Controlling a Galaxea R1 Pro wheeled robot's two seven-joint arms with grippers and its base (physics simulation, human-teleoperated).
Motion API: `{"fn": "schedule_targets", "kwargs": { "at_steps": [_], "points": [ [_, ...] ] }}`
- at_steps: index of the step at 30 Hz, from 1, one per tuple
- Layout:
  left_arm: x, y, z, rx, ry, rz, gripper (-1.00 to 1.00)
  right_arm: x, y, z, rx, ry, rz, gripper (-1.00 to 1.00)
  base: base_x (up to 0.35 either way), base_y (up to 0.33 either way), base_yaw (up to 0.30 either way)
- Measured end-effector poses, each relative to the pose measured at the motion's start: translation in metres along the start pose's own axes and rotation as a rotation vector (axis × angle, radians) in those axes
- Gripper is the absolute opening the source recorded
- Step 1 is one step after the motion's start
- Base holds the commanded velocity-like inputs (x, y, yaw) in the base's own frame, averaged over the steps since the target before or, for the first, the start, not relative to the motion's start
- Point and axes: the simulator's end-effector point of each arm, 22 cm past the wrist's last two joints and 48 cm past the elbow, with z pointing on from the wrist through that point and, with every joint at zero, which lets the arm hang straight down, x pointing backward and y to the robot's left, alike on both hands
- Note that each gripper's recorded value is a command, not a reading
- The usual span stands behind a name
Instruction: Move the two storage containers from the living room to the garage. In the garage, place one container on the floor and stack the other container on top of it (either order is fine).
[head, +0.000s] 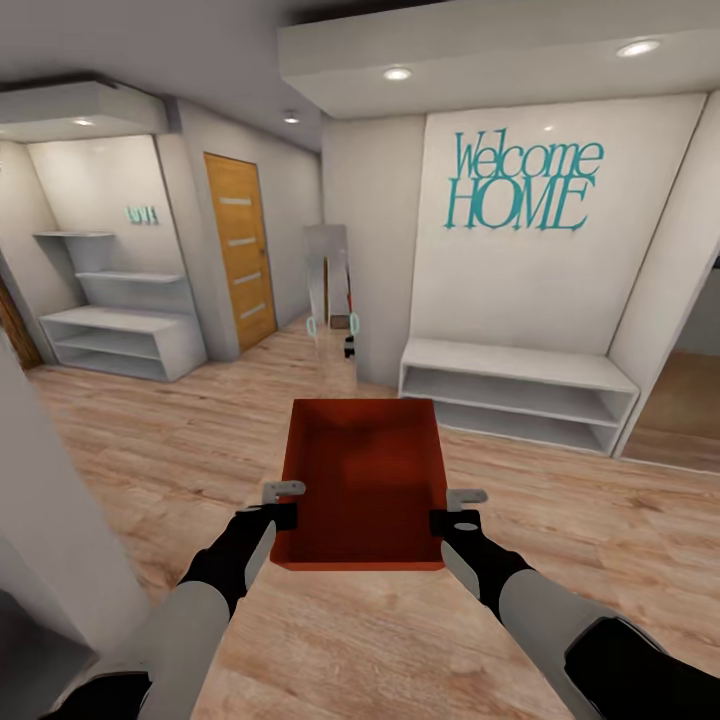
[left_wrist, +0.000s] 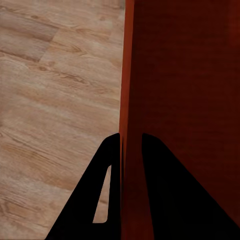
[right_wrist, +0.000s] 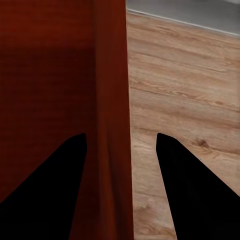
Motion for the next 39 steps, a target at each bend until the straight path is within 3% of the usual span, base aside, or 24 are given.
{"fn": "schedule_targets", "kwargs": {
  "at_steps": [14,39],
  "points": [
    [0.0003,0.0001,0.0,0.0,0.0,0.0,-1.0,0.0001,0.0001,0.0,0.0,0.0,0.0,-1.0,0.322,0.0,0.225],
    [0.0002,0.0,0.0,0.0,0.0,0.0,-1.0,0.0001,0.0,0.0,0.0,0.0,0.0,-1.0,0.322,0.0,0.008]
  ]
}}
